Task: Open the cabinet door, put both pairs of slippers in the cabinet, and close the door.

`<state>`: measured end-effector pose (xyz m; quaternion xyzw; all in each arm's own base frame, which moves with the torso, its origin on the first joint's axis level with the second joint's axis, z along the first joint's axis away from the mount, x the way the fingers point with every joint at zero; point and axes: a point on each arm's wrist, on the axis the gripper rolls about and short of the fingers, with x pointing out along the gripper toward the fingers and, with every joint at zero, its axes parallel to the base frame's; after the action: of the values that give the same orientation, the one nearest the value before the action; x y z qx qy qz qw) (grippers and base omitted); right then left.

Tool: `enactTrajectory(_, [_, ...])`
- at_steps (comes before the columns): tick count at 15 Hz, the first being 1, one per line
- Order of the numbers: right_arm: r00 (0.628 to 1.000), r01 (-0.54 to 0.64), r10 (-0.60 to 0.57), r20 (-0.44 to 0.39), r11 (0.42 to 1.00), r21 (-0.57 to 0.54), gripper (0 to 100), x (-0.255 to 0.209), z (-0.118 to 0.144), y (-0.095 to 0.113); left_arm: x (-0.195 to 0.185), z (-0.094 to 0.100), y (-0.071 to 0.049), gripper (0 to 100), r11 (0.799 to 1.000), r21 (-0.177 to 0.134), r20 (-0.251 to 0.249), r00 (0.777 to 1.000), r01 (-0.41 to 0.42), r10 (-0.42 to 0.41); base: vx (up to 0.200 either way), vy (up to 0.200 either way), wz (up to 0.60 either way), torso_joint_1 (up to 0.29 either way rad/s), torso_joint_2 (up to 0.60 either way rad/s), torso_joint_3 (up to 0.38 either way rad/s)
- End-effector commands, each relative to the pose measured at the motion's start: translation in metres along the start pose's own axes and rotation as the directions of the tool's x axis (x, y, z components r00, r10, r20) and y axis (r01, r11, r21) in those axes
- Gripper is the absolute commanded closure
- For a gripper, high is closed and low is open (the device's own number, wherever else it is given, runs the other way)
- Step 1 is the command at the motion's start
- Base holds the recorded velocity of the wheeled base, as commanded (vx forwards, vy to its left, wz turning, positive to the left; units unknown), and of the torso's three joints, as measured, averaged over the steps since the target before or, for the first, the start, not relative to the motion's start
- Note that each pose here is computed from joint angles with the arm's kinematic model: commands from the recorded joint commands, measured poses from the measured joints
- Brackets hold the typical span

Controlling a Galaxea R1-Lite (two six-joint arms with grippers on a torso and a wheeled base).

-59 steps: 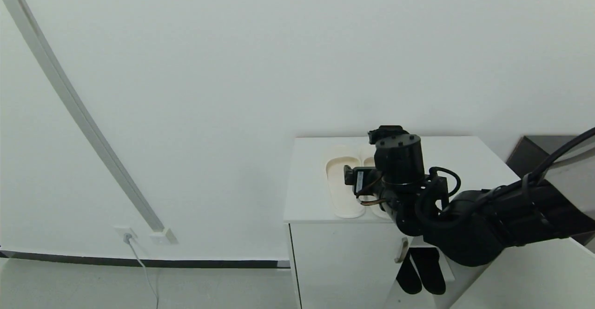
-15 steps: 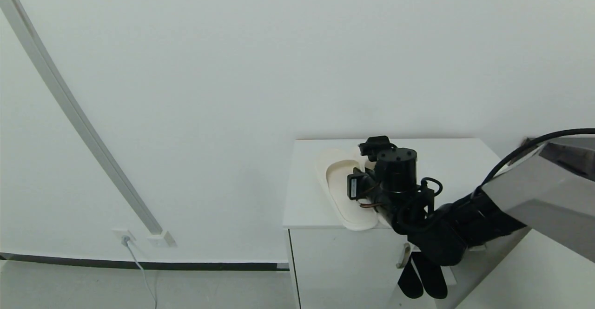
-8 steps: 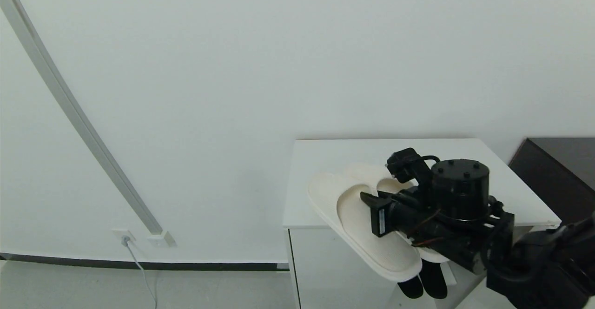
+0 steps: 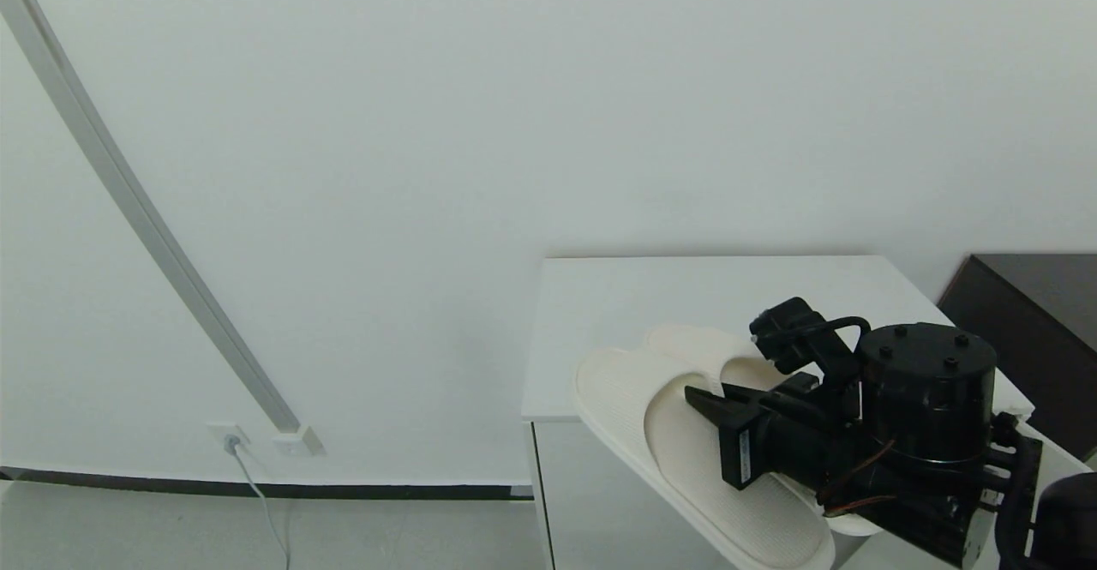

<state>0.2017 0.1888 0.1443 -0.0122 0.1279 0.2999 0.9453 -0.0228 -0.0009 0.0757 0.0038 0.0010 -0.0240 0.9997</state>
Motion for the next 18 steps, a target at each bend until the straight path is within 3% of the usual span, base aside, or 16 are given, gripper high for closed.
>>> enactTrajectory(1, [1.0, 0.001, -0.001, -0.008, 1.0, -0.002, 100, 0.0005, -0.0022, 0.0, 0.0, 0.0001, 0.0, 100, 1.0, 0.0, 0.001, 1.0, -0.001, 0.001, 0.0, 0.0, 0.0, 0.0, 0.0, 0.0])
enactTrajectory(3, [1.0, 0.001, -0.001, -0.012, 1.0, -0.002, 100, 0.0, -0.0037, -0.0002, 0.0001, -0.0003, 0.0, 100, 1.0, 0.002, -0.001, 1.0, 0.001, -0.001, 0.0, 0.0, 0.0, 0.0, 0.0, 0.0])
enactTrajectory(12, [1.0, 0.004, -0.004, -0.026, 1.0, -0.004, 100, -0.0012, -0.0072, -0.0007, 0.0, 0.0001, 0.0, 100, 1.0, 0.0, 0.001, 1.0, -0.001, 0.001, -0.2, 0.0, 0.0, 0.0, 0.01, 0.002])
enactTrajectory(18, [0.999, 0.004, -0.005, -0.032, 1.0, -0.011, 100, -0.0025, -0.0093, -0.0011, 0.0, 0.0001, 0.0, 100, 1.0, 0.0, 0.001, 1.0, -0.001, 0.001, 0.0, 0.0, 0.0, 0.0, 0.0, 0.0])
